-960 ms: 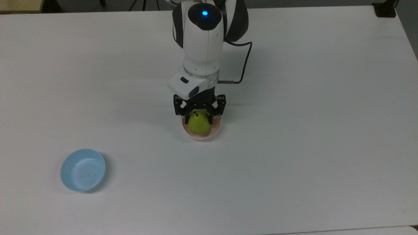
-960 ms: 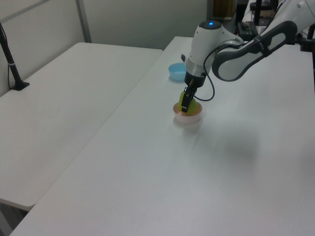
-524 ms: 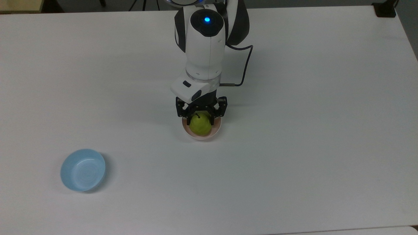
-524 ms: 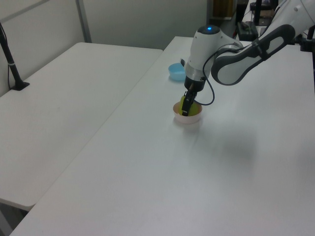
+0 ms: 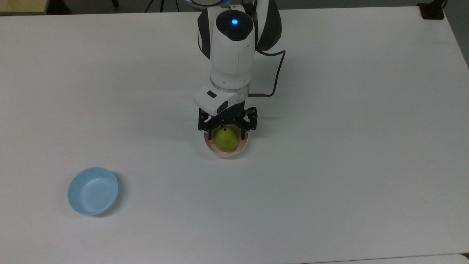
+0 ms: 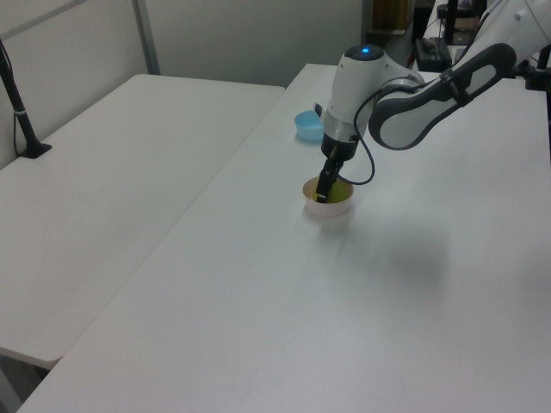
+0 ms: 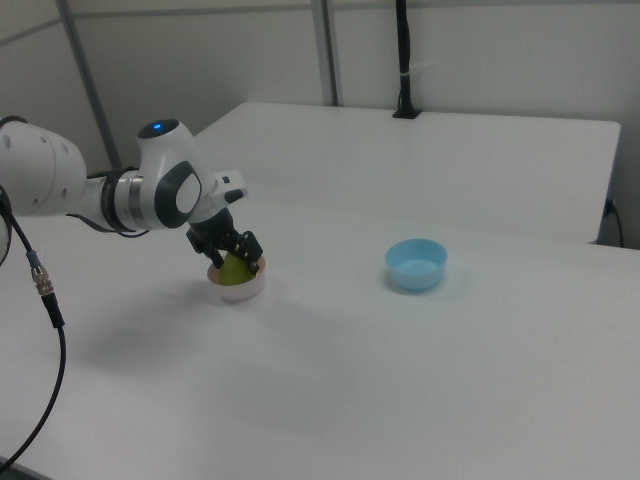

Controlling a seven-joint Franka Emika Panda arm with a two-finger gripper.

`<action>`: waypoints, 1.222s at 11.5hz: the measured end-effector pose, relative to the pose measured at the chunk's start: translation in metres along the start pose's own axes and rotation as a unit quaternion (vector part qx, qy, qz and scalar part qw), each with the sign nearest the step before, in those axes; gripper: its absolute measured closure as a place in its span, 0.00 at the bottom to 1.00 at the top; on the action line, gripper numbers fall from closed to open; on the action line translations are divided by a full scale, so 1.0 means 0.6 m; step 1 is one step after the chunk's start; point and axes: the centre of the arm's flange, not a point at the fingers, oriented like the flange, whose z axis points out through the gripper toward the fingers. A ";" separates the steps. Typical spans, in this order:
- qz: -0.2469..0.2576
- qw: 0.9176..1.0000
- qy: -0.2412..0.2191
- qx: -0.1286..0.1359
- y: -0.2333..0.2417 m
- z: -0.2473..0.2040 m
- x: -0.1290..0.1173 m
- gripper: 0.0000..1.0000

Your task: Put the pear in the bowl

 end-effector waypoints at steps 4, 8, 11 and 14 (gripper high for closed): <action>0.006 1.000 0.001 -0.005 0.010 -0.095 0.022 0.00; 0.026 0.999 -0.019 -0.019 0.052 -0.239 0.024 0.00; 0.056 0.997 -0.043 -0.030 0.113 -0.339 -0.005 0.00; 0.071 0.994 -0.077 -0.036 0.142 -0.395 -0.039 0.00</action>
